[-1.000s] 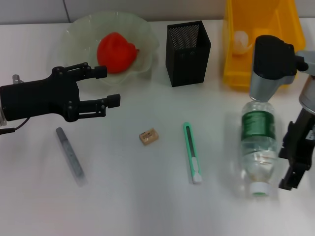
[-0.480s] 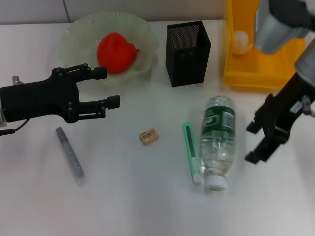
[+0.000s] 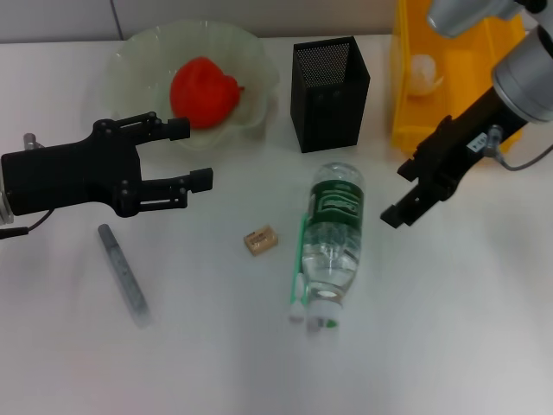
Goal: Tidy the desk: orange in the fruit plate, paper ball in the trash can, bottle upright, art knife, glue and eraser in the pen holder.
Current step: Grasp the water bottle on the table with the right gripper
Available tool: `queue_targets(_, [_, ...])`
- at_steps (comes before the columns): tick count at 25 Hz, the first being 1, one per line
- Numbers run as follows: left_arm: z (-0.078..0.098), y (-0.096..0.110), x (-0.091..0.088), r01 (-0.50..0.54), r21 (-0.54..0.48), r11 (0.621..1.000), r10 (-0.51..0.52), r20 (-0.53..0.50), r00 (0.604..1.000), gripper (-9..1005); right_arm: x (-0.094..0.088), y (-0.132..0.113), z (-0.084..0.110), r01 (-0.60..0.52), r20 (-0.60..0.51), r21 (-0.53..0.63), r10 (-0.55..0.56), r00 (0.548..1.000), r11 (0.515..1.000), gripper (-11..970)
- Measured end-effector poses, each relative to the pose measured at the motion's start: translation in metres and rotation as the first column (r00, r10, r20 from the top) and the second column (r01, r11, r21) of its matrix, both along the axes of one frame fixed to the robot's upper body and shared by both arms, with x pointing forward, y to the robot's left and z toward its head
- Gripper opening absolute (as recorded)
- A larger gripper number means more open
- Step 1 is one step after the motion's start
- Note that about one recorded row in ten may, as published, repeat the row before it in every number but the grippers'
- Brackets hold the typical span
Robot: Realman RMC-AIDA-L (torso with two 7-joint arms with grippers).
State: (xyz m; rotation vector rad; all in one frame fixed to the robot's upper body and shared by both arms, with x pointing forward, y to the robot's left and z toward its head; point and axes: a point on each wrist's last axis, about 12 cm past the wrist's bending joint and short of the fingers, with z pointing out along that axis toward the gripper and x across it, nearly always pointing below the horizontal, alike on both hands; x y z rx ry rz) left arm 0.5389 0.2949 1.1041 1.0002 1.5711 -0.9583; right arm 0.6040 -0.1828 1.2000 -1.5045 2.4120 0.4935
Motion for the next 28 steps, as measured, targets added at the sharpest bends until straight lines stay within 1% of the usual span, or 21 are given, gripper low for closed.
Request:
queue_targets(3, [0.000,0.000,0.000,0.000,0.000,1.000,0.000,0.001,1.000,814,0.002,0.006,-0.001,-0.001,0.015,0.015,0.001,1.000,1.000,767])
queue_targets(4, [0.000,0.000,0.000,0.000,0.000,1.000,0.000,0.001,1.000,814,0.001,0.010,0.000,-0.027,0.034,0.026,0.026,0.999,0.999,766])
queue_targets(6, [0.000,0.000,0.000,0.000,0.001,1.000,0.000,0.001,1.000,814,0.001,0.011,0.001,-0.040,0.042,0.031,0.039,0.998,0.999,765])
queue_targets(8, [0.000,0.000,0.000,0.000,0.001,1.000,0.000,0.001,1.000,814,0.000,0.013,0.002,-0.079,0.055,0.032,0.077,0.996,0.996,763])
queue_targets(9, [0.000,0.000,0.000,0.001,0.001,1.000,-0.001,0.001,1.000,814,0.000,0.016,0.002,-0.127,0.071,0.022,0.125,0.990,0.992,762])
queue_targets(10, [0.000,0.000,0.000,0.001,0.001,1.000,-0.001,0.001,1.000,814,0.000,0.016,0.002,-0.127,0.071,0.022,0.125,0.990,0.992,761])
queue_targets(13, [0.000,0.000,-0.001,0.001,-0.001,1.000,-0.001,0.001,1.000,814,-0.001,0.020,0.002,-0.211,0.105,0.004,0.210,0.972,0.977,759])
queue_targets(14, [-0.001,-0.001,-0.001,0.002,-0.002,1.000,-0.002,0.001,1.000,814,-0.002,0.023,0.002,-0.279,0.135,0.008,0.275,0.952,0.960,758])
queue_targets(15, [-0.001,-0.001,-0.001,0.002,-0.002,1.000,-0.002,0.001,1.000,814,-0.002,0.023,0.002,-0.279,0.135,0.008,0.275,0.952,0.960,757])
queue_targets(16, [-0.001,-0.001,-0.001,0.002,-0.002,1.000,-0.002,0.002,1.000,814,-0.002,0.024,0.003,-0.310,0.149,0.013,0.305,0.941,0.951,756])
queue_targets(18, [-0.001,-0.001,-0.001,0.002,-0.006,1.000,-0.002,0.003,1.000,814,-0.003,0.027,0.003,-0.380,0.182,0.025,0.370,0.911,0.925,755])
queue_targets(19, [0.000,-0.002,-0.001,0.002,-0.009,1.000,-0.002,0.005,1.000,814,-0.004,0.029,0.003,-0.433,0.208,0.031,0.418,0.884,0.901,754])
queue_targets(20, [0.000,-0.002,-0.001,0.003,-0.012,1.000,-0.003,0.006,1.000,814,-0.004,0.029,0.003,-0.433,0.208,0.031,0.418,0.884,0.901,753])
queue_targets(22, [0.000,-0.002,-0.001,0.005,-0.017,1.000,-0.005,0.005,1.000,814,-0.006,0.030,0.003,-0.482,0.224,0.032,0.464,0.857,0.876,752])
queue_targets(23, [0.000,-0.002,-0.001,0.005,-0.017,1.000,-0.005,0.005,1.000,814,-0.007,0.031,0.003,-0.513,0.230,0.029,0.494,0.839,0.858,751])
queue_targets(24, [0.000,0.000,-0.003,-0.001,-0.020,1.000,0.001,0.001,1.000,814,-0.013,0.034,0.000,-0.579,0.231,0.016,0.561,0.795,0.815,750])
queue_targets(25, [0.000,0.001,-0.003,-0.002,-0.020,1.000,0.002,0.000,1.000,814,-0.013,0.034,0.000,-0.579,0.231,0.016,0.561,0.795,0.815,749])
queue_targets(28, [0.000,0.003,-0.004,-0.010,-0.025,1.000,0.009,-0.005,1.000,814,-0.019,0.038,-0.005,-0.652,0.237,-0.023,0.638,0.733,0.758,747])
